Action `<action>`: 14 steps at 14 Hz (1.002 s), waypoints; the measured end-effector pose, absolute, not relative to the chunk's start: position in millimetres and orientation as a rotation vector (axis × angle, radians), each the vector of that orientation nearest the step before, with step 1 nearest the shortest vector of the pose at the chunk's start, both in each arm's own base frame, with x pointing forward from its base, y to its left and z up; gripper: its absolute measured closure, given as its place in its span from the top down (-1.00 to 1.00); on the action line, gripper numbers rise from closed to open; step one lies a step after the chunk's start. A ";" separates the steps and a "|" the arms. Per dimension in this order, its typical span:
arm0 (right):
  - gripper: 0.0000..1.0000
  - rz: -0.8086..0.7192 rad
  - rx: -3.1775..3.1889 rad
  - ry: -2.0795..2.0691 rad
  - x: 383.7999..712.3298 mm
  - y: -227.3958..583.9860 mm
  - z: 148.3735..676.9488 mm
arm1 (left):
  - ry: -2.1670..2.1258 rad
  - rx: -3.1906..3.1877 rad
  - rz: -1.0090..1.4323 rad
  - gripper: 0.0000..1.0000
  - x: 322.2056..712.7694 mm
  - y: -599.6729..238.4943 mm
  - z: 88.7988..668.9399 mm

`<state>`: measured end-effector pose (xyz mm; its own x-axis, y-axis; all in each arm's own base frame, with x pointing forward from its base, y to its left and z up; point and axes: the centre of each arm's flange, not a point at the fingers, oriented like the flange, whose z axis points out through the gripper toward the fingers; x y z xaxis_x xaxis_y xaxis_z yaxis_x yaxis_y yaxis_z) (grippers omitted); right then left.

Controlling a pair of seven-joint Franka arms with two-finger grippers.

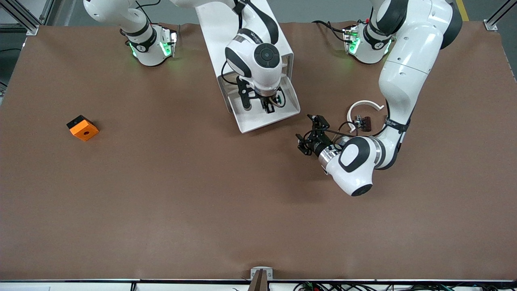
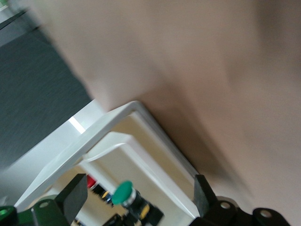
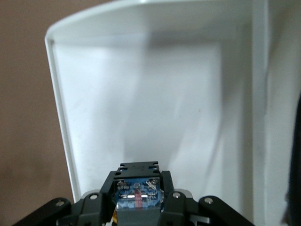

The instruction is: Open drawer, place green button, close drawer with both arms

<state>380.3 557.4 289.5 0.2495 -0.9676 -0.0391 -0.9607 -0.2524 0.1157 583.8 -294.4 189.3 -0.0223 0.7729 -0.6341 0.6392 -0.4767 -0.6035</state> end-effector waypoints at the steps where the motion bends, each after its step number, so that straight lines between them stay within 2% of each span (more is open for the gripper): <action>1: -0.17 -0.154 2.438 -1.878 378.6 560.5 283.6 | -1.513 -2.197 1.485 1.00 589.0 -295.5 192.6; 6: -0.17 -0.151 2.446 -1.882 379.1 566.6 273.7 | -1.460 -2.516 1.207 1.00 605.6 -310.9 200.5; 10: -0.16 -0.151 2.447 -1.882 379.3 566.9 273.8 | -1.370 -2.626 1.013 1.00 602.5 -333.9 217.4; 12: 0.14 -0.152 2.460 -1.865 379.3 567.0 273.6 | -1.332 -2.675 0.891 1.00 605.3 -337.3 228.1; 14: 0.53 -0.154 2.516 -1.799 379.9 568.8 274.7 | -1.316 -2.733 0.757 1.00 612.4 -338.6 240.4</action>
<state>379.9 568.8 274.7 0.3205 -0.9457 -0.0549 -0.9412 -0.3244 0.0942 612.4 -338.6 240.4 0.5284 0.7395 -0.4170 0.7322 -0.6456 -0.2170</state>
